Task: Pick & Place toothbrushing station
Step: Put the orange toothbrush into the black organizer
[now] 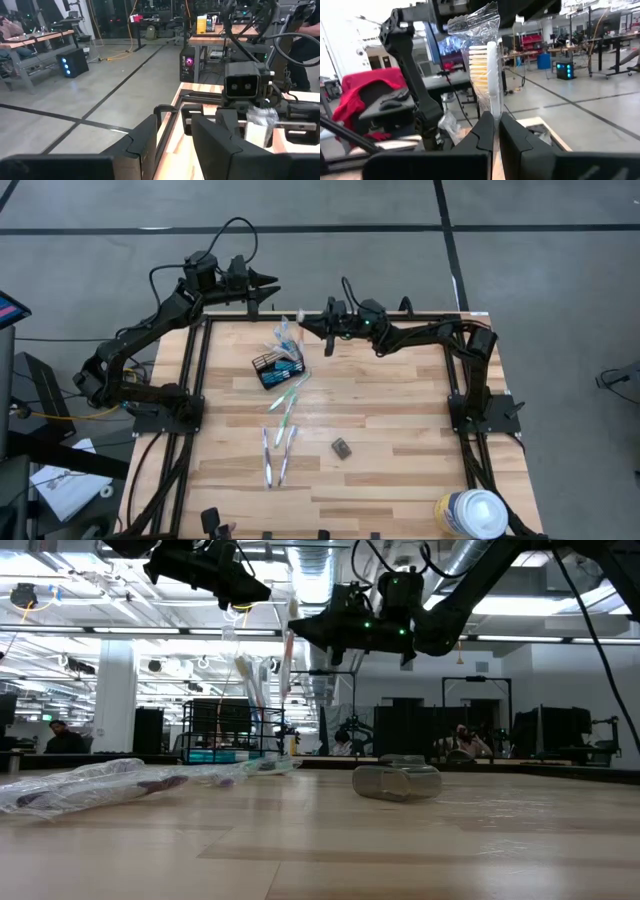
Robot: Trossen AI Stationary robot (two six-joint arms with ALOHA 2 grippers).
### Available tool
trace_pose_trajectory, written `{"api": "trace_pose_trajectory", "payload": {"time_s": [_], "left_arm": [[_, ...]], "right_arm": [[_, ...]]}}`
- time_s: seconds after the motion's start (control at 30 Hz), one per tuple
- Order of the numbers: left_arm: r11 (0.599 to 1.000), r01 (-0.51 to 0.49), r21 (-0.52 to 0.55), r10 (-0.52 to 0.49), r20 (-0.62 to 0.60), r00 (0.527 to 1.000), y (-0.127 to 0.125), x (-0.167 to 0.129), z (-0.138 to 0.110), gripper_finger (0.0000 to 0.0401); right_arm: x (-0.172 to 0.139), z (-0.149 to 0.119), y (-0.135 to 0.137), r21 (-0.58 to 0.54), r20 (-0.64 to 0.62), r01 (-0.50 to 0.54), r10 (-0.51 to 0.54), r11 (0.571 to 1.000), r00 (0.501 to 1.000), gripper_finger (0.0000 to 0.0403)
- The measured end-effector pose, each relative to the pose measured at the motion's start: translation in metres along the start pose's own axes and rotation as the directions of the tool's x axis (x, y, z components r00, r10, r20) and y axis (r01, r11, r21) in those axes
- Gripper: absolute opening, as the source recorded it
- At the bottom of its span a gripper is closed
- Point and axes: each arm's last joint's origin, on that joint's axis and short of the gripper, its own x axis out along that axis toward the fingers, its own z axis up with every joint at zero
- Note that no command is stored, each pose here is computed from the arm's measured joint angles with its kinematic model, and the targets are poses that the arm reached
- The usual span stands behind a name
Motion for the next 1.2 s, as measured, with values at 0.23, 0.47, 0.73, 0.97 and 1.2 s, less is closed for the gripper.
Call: {"api": "trace_pose_trajectory", "payload": {"time_s": [0.23, 0.47, 0.73, 0.97, 1.2], "left_arm": [[1.0, 0.0, 0.0, 0.0, 0.0, 1.0, 0.0, 0.0, 0.0, 0.0115], [1.0, 0.0, 0.005, 0.0, 0.0, 1.0, 0.0, 0.0, 0.0, 0.0115], [1.0, 0.0, 0.006, 0.0, 0.0, 1.0, 0.0, 0.0, 0.0, 0.0115], [1.0, 0.0, 0.007, 0.0, 0.0, 1.0, 0.0, 0.0, 0.0, 0.0115], [1.0, 0.0, 0.009, 0.0, 0.0, 1.0, 0.0, 0.0, 0.0, 0.0115]], "right_arm": [[0.004, -0.02, -0.002, 0.008, -0.044, 0.023, -0.023, 1.0, 0.999, 0.0002], [0.021, -0.019, -0.006, 0.012, -0.017, -0.021, 0.021, 1.0, 1.0, 0.0002], [0.037, 0.007, -0.009, 0.005, 0.007, -0.07, 0.07, 0.998, 0.998, 0.0001], [0.034, -0.01, -0.004, 0.027, -0.047, -0.069, 0.07, 0.997, 0.996, 0.0001], [0.029, -0.022, 0.0, -0.003, -0.075, -0.045, 0.045, 0.999, 0.996, 0.0001]]}}
